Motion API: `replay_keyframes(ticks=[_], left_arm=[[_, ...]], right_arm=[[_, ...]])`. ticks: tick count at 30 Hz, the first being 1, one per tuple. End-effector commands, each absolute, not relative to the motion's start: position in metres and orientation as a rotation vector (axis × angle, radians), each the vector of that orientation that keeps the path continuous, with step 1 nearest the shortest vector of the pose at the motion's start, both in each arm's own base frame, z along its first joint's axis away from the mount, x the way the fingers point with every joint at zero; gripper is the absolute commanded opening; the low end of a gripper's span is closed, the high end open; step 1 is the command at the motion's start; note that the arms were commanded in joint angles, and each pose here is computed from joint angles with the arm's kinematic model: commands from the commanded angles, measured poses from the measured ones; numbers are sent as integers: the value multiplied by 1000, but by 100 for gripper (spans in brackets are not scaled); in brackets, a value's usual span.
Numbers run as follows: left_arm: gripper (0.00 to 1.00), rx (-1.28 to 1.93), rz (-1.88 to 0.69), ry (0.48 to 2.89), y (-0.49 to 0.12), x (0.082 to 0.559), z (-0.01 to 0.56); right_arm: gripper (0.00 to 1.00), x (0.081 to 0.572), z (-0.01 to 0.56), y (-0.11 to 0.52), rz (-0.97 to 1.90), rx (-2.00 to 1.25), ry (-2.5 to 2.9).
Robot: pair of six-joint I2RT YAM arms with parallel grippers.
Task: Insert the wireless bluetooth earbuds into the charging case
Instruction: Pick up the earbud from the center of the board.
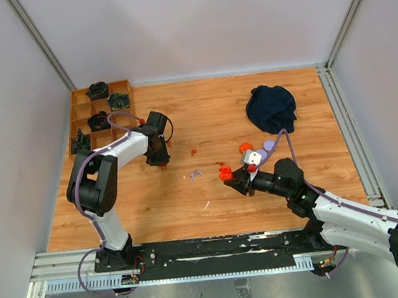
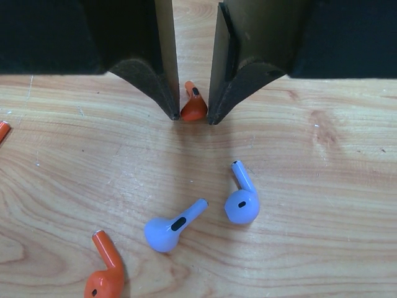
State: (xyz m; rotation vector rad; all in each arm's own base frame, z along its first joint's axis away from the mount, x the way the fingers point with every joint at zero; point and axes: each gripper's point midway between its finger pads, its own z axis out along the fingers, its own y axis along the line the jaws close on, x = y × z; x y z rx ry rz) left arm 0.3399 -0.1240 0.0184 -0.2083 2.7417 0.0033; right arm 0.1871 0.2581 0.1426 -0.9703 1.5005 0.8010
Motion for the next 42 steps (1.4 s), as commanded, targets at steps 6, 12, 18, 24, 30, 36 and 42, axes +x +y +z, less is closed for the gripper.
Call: replay_keyframes(ticks=[6, 12, 18, 24, 30, 36, 42], left_arm=[[21, -169, 8, 2705, -130, 342, 23], [19, -124, -47, 2589, -145, 346, 51], [18, -84, -135, 2430, -163, 343, 95], [18, -65, -265, 2274, -179, 331, 141], [18, -19, -408, 2120, -197, 319, 187], [18, 92, -552, 1964, -225, 299, 230], [18, 184, -690, 1808, -250, 274, 262]], right_arm=[[10, 195, 156, 257, 780, -949, 1468], [10, 195, 159, 258, 790, -944, 1455], [9, 197, 163, 260, 801, -928, 1446], [8, 199, 175, 266, 825, -913, 1423], [8, 202, 184, 275, 857, -908, 1402], [6, 207, 196, 283, 892, -877, 1370], [6, 208, 208, 288, 918, -867, 1331]])
